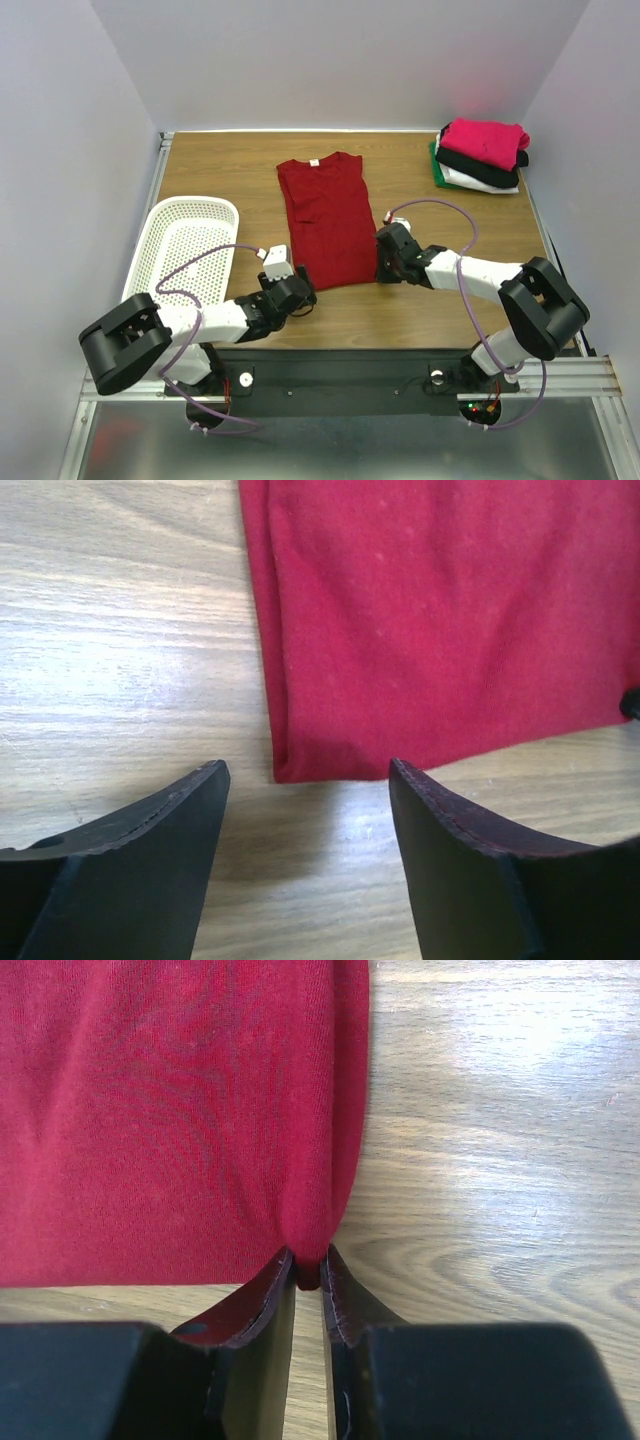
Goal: Fold and stack the t-shirts
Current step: Fold the tshirt
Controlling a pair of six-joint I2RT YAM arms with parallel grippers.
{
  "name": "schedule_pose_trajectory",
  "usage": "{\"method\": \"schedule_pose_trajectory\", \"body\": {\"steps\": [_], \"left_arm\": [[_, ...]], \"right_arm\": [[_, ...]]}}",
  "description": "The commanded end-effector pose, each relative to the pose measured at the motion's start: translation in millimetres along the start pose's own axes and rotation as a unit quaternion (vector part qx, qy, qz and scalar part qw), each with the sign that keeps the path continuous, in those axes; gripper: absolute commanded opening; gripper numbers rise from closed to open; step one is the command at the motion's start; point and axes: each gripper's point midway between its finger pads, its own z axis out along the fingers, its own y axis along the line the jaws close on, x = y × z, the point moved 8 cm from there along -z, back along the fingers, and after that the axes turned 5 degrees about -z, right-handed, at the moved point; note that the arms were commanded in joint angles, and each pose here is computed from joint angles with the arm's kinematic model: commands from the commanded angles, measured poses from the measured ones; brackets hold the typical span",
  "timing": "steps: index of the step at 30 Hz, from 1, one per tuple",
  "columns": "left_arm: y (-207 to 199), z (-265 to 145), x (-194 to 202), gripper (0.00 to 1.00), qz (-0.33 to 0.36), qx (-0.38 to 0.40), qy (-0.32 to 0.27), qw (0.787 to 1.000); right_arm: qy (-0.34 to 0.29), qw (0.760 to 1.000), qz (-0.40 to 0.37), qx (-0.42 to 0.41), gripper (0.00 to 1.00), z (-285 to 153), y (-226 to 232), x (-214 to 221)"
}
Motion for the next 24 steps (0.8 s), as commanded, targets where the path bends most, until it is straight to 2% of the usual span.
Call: {"method": "schedule_pose_trajectory", "body": {"steps": [1, 10, 13, 14, 16, 17, 18, 20, 21, 22, 24], "left_arm": [[5.2, 5.1, 2.4, 0.74, -0.002, -0.022, -0.004, 1.0], [0.8, 15.9, 7.2, 0.57, 0.016, -0.037, 0.001, 0.999], [0.3, 16.9, 10.1, 0.44, 0.018, -0.033, 0.01, 0.999], [1.3, 16.5, 10.7, 0.36, 0.018, -0.034, 0.011, 0.999], [3.6, 14.9, 11.4, 0.29, 0.015, -0.033, 0.012, 0.999], [4.6, 14.0, 11.4, 0.21, 0.014, -0.034, 0.013, 0.999], [4.9, 13.3, 10.9, 0.16, 0.013, -0.034, 0.012, 0.999], [7.2, 10.3, 10.3, 0.04, 0.01, -0.032, 0.013, 0.999], [6.4, 9.3, 9.1, 0.0, 0.009, -0.03, 0.011, 0.999], [8.4, 8.3, 10.2, 0.0, 0.009, -0.03, 0.014, 0.999], [7.7, 5.4, 9.0, 0.0, 0.006, -0.021, 0.016, 1.0]], "right_arm": [[0.015, 1.0, -0.005, 0.006, 0.19, 1.4, -1.7, 9.1], [0.015, 1.0, -0.011, 0.004, 0.19, 1.4, -0.4, 8.6], [0.013, 1.0, -0.011, 0.005, 0.19, 1.6, -0.1, 7.6], [0.012, 1.0, -0.011, 0.005, 0.19, 1.5, 0.1, 7.1], [0.01, 1.0, -0.012, 0.002, 0.18, 0.4, 1.1, 6.1], [0.01, 1.0, -0.012, 0.001, 0.17, -0.3, 1.3, 5.9], [0.008, 1.0, -0.013, -0.001, 0.16, -1.3, 2.0, 5.1], [-0.001, 1.0, -0.013, -0.008, 0.06, -6.8, 4.5, 3.3], [-0.003, 1.0, -0.013, -0.011, 0.06, -8.6, 5.0, 3.2], [-0.005, 1.0, -0.012, -0.012, 0.01, -10.2, 4.4, 2.8], [-0.009, 1.0, -0.011, -0.016, 0.0, -15.9, 3.7, 4.6]]}}
